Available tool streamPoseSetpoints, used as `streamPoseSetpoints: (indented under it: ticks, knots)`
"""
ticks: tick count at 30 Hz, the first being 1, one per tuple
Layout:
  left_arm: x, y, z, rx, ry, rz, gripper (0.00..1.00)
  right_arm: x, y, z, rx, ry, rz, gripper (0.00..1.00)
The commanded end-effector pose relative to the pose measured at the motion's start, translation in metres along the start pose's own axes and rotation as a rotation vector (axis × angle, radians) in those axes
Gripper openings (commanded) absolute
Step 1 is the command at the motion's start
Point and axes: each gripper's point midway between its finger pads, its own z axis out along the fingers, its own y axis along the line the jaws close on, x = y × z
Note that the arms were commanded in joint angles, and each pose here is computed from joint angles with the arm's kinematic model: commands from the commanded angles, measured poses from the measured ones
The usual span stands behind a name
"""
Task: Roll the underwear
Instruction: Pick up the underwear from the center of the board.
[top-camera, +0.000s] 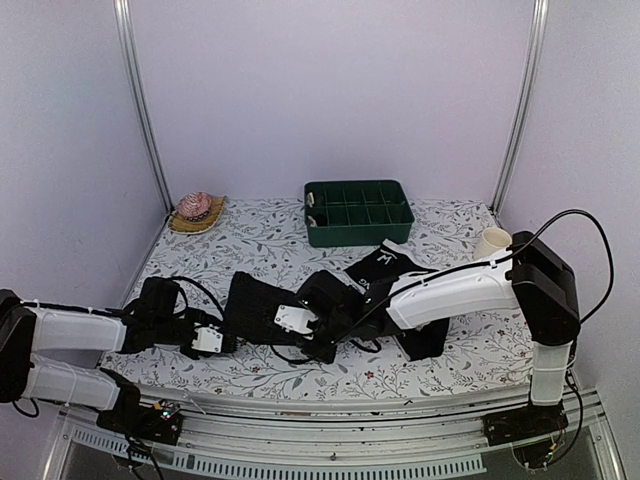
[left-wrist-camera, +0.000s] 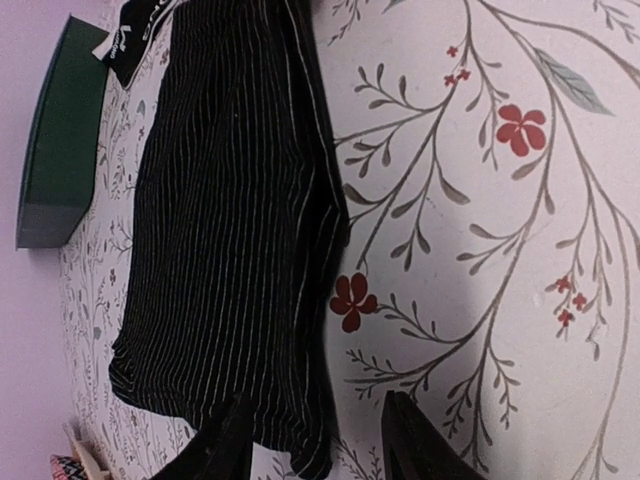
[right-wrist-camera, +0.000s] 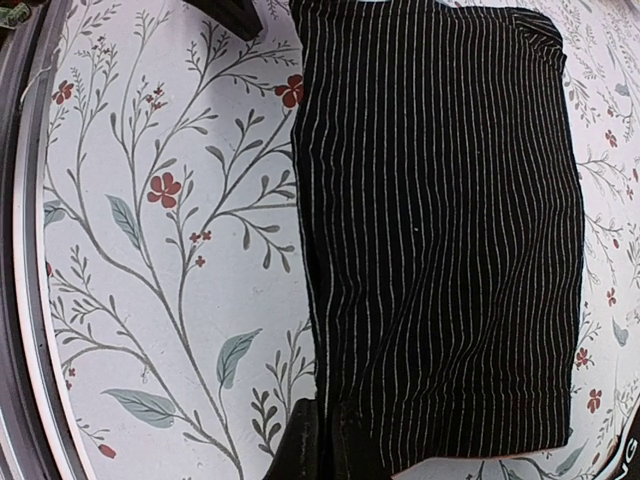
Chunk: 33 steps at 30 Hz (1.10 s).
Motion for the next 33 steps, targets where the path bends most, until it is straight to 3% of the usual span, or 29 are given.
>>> streamPoseSetpoints:
  ticks: [1,14,22,27,31,33]
  knots:
    - [0.001,0.011,0.006,-0.041,0.036,0.032,0.46,-0.013,-0.004,-0.017,-0.037,-0.048,0.044,0.02]
    - [0.004,0.009,0.01,-0.026,0.081,0.068,0.43,-0.016,-0.035,-0.027,-0.033,-0.101,0.145,0.02]
    - [0.005,0.016,0.015,-0.057,0.103,0.072,0.37,-0.015,-0.04,-0.028,-0.039,-0.114,0.16,0.02]
    - [0.004,0.017,0.018,-0.057,0.111,0.071,0.24,-0.014,-0.041,-0.027,-0.04,-0.115,0.163,0.02]
    - [0.003,0.017,0.019,-0.058,0.114,0.08,0.0,-0.013,-0.042,-0.028,-0.037,-0.115,0.167,0.02]
    - [0.003,0.016,0.018,-0.056,0.116,0.084,0.0,-0.012,-0.042,-0.028,-0.039,-0.113,0.167,0.02]
